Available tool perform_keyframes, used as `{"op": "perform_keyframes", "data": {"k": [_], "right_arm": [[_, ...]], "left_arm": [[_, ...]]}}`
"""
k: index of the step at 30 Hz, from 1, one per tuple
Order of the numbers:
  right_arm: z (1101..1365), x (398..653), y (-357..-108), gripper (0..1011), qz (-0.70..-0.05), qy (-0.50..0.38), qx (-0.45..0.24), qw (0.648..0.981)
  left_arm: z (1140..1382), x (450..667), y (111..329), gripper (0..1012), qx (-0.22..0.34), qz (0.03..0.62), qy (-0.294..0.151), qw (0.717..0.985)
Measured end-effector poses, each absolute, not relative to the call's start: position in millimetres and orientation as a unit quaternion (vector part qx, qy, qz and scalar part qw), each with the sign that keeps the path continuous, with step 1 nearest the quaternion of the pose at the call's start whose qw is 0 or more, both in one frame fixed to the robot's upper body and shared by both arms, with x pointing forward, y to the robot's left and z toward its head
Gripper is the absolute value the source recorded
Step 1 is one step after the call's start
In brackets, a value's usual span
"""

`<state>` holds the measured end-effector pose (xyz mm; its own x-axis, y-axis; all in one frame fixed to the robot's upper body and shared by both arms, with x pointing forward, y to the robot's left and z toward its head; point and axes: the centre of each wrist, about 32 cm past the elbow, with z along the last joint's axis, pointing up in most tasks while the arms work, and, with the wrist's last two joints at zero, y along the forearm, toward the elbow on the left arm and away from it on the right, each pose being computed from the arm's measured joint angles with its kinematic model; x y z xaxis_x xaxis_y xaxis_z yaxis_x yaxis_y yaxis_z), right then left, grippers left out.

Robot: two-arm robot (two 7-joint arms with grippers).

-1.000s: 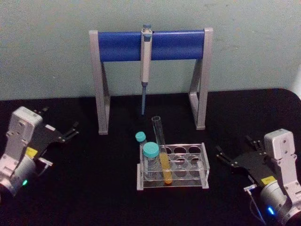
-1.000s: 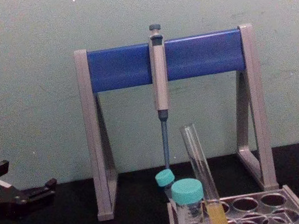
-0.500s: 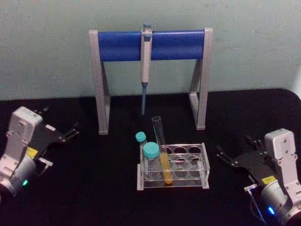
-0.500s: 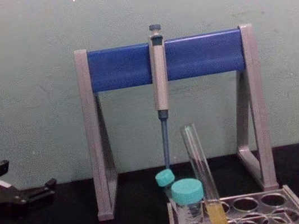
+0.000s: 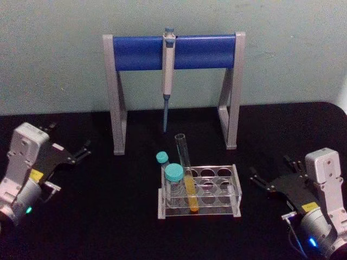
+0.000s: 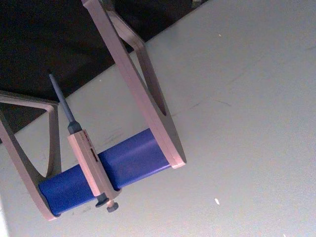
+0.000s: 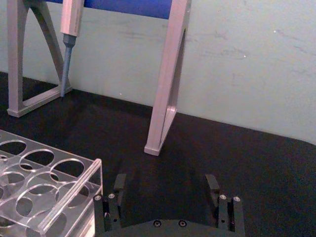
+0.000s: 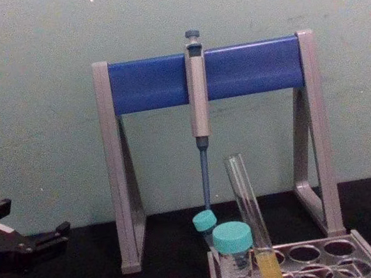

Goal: Pick up the test tube from the test tube rack, shake it, then place it back into the test tube rack.

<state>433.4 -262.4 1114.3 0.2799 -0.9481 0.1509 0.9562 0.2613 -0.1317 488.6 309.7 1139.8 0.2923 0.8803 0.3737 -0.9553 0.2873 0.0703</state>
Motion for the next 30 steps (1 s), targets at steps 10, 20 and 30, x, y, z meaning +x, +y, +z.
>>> {"op": "perform_keyframes", "data": {"k": [10, 20, 30], "right_arm": [[1114.3, 433.4, -262.4, 1000, -0.600, -0.021, -0.098, 0.794], [1114.3, 433.4, -262.3, 1000, -0.600, -0.021, -0.098, 0.794], [1114.3, 433.4, -262.4, 1000, -0.600, -0.021, -0.098, 0.794]], "left_arm": [[1139.8, 488.6, 309.7, 1001, 0.141, 0.580, -0.132, 0.791], [1139.8, 488.6, 309.7, 1001, 0.141, 0.580, -0.132, 0.791], [1139.8, 488.6, 309.7, 1001, 0.141, 0.580, -0.132, 0.791]]}}
